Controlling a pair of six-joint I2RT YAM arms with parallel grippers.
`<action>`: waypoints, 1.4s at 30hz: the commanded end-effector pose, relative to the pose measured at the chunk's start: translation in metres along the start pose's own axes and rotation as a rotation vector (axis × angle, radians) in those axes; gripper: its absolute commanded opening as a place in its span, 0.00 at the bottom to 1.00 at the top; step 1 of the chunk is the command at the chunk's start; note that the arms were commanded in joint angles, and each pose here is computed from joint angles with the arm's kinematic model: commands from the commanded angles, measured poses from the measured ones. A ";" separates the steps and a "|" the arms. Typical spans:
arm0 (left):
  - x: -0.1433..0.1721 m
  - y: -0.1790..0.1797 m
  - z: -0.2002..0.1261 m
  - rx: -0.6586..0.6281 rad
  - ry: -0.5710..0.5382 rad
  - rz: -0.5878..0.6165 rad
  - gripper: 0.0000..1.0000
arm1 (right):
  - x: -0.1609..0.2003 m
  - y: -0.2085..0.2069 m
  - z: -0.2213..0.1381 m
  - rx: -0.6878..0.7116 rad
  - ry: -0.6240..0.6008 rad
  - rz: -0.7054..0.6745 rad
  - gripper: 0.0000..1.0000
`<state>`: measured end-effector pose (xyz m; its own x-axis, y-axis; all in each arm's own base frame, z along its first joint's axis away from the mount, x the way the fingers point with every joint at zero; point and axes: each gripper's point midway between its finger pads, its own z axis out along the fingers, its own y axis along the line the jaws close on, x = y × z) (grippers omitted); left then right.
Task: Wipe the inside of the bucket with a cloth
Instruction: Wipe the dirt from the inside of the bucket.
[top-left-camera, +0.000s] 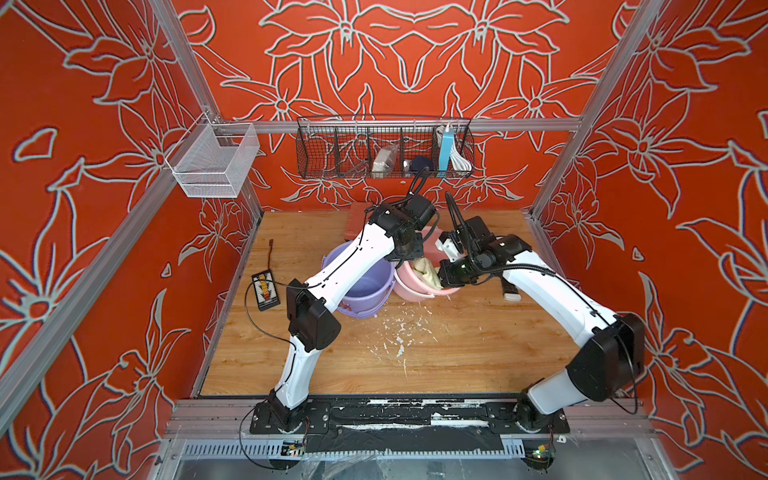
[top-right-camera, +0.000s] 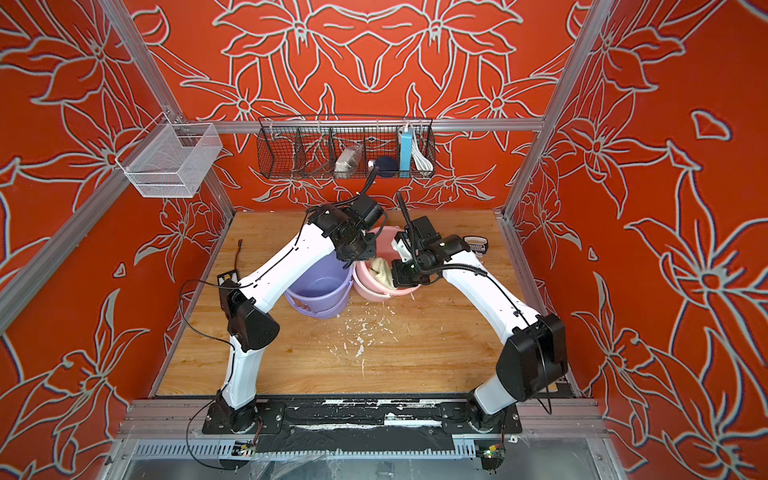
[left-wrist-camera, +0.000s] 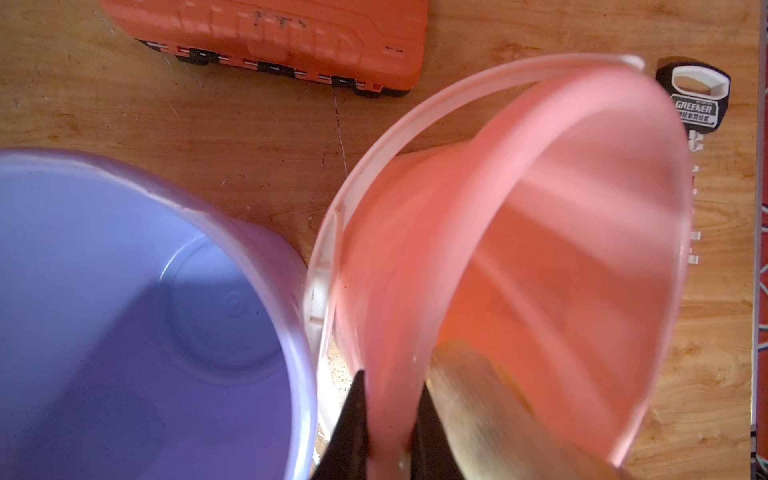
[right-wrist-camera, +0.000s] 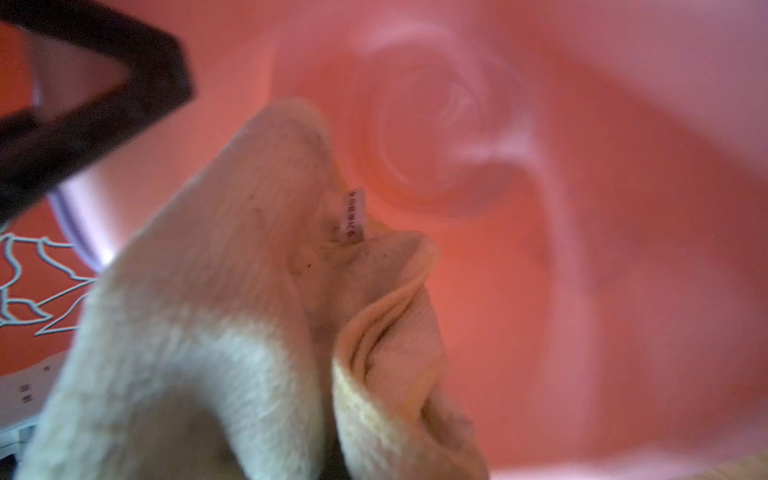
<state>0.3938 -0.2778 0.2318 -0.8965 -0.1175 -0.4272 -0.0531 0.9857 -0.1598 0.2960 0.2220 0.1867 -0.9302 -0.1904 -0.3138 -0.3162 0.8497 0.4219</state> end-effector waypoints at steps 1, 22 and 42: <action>-0.010 -0.003 -0.014 0.048 -0.040 -0.008 0.00 | 0.005 -0.054 0.002 0.195 0.050 0.050 0.00; 0.022 -0.018 -0.009 0.123 0.108 0.039 0.00 | -0.124 -0.064 -0.024 0.319 -0.179 -0.034 0.00; -0.021 -0.012 -0.011 0.130 0.018 -0.074 0.00 | 0.001 -0.122 -0.081 0.424 -0.181 0.129 0.00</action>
<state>0.3962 -0.3004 0.2481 -0.9214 -0.1296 -0.3664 -0.0071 0.9482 -0.3176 0.3383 0.1132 0.2153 -0.8651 -0.0728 -0.4963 -0.1603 0.9776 0.1361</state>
